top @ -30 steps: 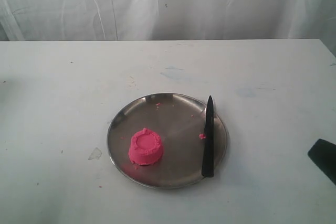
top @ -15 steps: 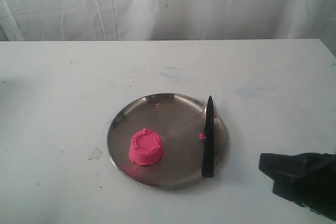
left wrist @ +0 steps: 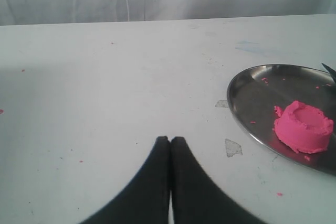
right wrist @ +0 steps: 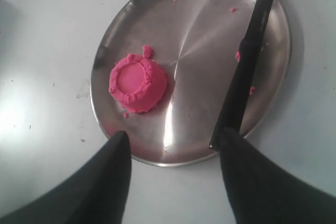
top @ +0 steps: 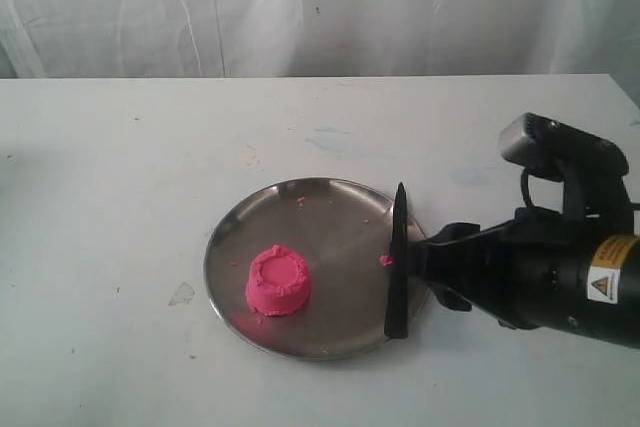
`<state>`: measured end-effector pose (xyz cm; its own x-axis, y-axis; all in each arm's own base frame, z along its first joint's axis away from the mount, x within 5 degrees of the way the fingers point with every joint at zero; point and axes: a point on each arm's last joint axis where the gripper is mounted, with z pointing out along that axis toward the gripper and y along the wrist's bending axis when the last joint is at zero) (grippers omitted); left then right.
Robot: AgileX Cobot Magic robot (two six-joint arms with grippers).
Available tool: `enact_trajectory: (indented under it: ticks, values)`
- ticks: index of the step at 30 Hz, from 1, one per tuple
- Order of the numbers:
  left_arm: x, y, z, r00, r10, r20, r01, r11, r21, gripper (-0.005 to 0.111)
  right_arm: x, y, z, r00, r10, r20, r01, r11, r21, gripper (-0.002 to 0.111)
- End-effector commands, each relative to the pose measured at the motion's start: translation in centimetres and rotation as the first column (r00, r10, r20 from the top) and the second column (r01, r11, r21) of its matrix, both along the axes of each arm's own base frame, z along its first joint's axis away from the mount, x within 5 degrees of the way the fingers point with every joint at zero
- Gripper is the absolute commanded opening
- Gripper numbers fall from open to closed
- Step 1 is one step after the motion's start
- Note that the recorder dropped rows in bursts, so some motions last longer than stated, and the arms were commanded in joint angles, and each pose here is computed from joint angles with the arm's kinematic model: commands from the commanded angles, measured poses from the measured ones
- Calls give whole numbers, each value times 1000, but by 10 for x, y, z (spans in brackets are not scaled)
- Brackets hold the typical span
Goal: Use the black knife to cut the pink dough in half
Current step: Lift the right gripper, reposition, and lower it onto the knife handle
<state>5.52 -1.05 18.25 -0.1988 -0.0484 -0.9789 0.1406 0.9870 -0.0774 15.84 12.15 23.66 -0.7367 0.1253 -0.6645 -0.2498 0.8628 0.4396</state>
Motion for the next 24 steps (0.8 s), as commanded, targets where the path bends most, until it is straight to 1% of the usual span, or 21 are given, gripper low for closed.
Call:
enact_trajectory:
  ticks: [1,3,7,9,12,13,14,15,16,18,19,20,21,22,23,24]
  values:
    - [0,0,-2,1000,2,-6,-2,1000,-6,0,10,5,6,1000,3,25,-3,1000,-1,49]
    - [0,0,-2,1000,2,-6,-2,1000,-6,0,14,4,6,999,7,37,-6,1000,-27,49]
    - [0,0,-2,1000,2,-6,-2,1000,-6,0,28,-3,-5,997,-80,-11,79,997,-21,49]
    - [0,0,-2,1000,2,-6,-2,1000,-6,0,33,-4,-7,996,-91,7,91,996,-17,49]
    - [0,0,-2,1000,2,-6,-2,1000,-6,0,39,-1,-1,989,-17,146,26,998,-61,49]
    - [0,0,-2,1000,2,-6,-2,1000,-6,0,40,-1,3,977,14,212,2,997,-74,49]
    - [0,0,-2,1000,2,-6,-2,1000,-6,0,41,0,9,954,64,293,-32,993,-112,49]
    - [0,0,-2,1000,2,-6,-2,1000,-6,0,41,1,15,923,111,368,-59,987,-150,49]
    - [0,0,-2,1000,2,-6,-2,1000,-6,0,40,1,22,870,186,456,-90,970,-224,49]
    - [0,0,-2,1000,2,-6,-2,1000,-6,0,38,1,34,770,282,572,-105,941,-323,49]
    - [0,0,-2,1000,2,-6,-2,1000,-6,0,37,1,40,702,332,630,-95,920,-379,49]
    - [0,0,-2,1000,2,-6,-2,1000,-6,0,34,-1,52,605,379,700,-62,899,-433,49]
    - [0,0,-2,1000,2,-6,-2,1000,-6,0,32,-2,58,547,409,730,-36,883,-468,49]
    - [0,0,-2,1000,2,-6,-2,1000,-6,0,30,-3,63,498,439,748,-2,863,-505,49]
    - [0,0,-2,1000,2,-6,-2,1000,-6,0,29,-5,66,463,464,755,40,840,-541,49]
    - [0,0,-2,1000,2,-6,-2,1000,-6,0,30,-9,69,450,469,760,88,824,-560,49]
